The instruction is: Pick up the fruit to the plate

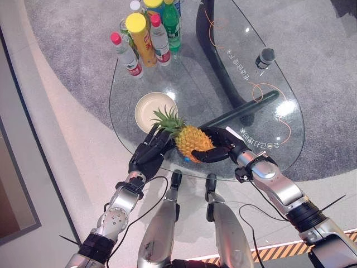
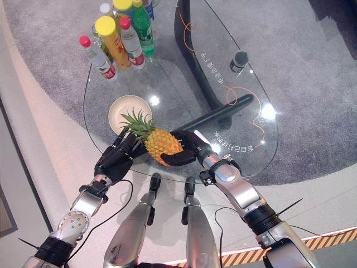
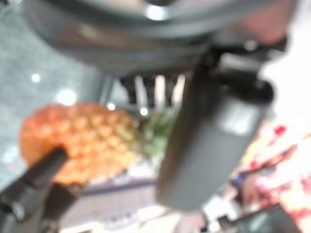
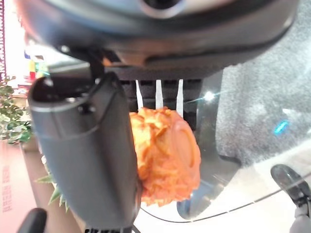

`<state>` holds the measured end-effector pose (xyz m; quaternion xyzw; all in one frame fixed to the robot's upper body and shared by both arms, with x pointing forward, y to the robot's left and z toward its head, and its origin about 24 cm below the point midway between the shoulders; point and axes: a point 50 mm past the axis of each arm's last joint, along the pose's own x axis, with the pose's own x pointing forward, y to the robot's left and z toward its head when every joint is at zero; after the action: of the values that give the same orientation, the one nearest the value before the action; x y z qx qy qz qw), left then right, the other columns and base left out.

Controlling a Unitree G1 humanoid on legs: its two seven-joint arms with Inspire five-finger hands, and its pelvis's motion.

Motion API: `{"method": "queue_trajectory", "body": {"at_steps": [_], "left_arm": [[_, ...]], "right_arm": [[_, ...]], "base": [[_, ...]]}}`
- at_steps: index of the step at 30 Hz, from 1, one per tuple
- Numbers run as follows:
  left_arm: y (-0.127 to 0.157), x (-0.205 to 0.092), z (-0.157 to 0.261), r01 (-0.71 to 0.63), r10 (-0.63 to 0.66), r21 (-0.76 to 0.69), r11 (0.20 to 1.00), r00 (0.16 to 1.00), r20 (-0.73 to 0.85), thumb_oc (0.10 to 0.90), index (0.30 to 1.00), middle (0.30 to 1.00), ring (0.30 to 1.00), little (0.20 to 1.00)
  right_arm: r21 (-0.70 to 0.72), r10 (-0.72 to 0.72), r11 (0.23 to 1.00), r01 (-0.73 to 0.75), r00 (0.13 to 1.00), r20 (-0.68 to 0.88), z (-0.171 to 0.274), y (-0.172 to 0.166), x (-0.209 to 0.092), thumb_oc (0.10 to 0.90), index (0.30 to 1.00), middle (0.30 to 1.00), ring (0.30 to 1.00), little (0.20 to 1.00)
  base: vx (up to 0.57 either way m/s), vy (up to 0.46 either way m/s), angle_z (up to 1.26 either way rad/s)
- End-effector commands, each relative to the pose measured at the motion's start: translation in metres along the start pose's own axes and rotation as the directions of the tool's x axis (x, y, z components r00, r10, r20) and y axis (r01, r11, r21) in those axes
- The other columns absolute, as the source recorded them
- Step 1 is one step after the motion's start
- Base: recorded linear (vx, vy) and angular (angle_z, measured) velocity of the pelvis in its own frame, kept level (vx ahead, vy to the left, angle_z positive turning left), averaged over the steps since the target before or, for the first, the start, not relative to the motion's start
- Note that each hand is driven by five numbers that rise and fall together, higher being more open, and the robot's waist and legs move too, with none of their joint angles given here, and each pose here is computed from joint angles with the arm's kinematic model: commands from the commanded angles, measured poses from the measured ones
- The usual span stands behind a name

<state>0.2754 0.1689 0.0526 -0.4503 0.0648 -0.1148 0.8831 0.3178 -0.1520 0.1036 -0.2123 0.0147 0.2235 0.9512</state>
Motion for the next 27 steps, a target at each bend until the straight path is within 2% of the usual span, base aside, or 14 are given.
{"method": "queue_trajectory", "body": {"at_steps": [1,12,19,24,25,27], "left_arm": [[-0.054,0.004,0.012,0.298,-0.299,0.029,0.954,0.954,0.007,0.800,0.900,0.900,0.900,0.900],[-0.071,0.004,0.013,0.382,-0.382,0.039,0.923,0.924,-0.003,0.800,0.900,0.900,0.900,0.900],[-0.071,0.002,0.013,0.362,-0.362,0.045,0.931,0.932,0.001,0.800,0.900,0.900,0.900,0.900],[-0.067,0.001,0.017,0.350,-0.351,0.018,0.936,0.934,0.073,0.800,0.900,0.900,0.900,0.900],[-0.067,0.000,0.020,0.356,-0.354,0.006,0.935,0.929,0.103,0.646,0.768,0.768,0.768,0.746],[-0.068,-0.002,0.028,0.373,-0.366,-0.008,0.928,0.914,0.176,0.100,0.300,0.300,0.300,0.200]], "right_arm": [[-0.174,0.296,0.954,-0.243,0.849,0.438,0.095,0.030,-0.010,0.100,0.300,0.300,0.300,0.200],[-0.265,0.494,0.865,-0.427,0.816,0.300,0.081,0.058,-0.008,0.100,0.300,0.300,0.300,0.200],[-0.373,0.641,0.755,-0.539,0.727,0.246,0.081,0.077,-0.014,0.100,0.300,0.300,0.300,0.200],[-0.341,0.591,0.796,-0.500,0.764,0.259,0.082,0.074,-0.008,0.100,0.300,0.300,0.300,0.200],[-0.335,0.582,0.803,-0.493,0.770,0.261,0.080,0.073,-0.007,0.100,0.300,0.300,0.300,0.200],[-0.321,0.568,0.814,-0.484,0.777,0.269,0.079,0.072,-0.007,0.100,0.300,0.300,0.300,0.200]], "base": [[0.02,-0.023,0.07],[0.00,-0.009,0.05],[0.02,-0.017,0.05],[0.01,-0.012,0.07],[0.00,0.000,0.00],[0.01,-0.018,0.00]]}}
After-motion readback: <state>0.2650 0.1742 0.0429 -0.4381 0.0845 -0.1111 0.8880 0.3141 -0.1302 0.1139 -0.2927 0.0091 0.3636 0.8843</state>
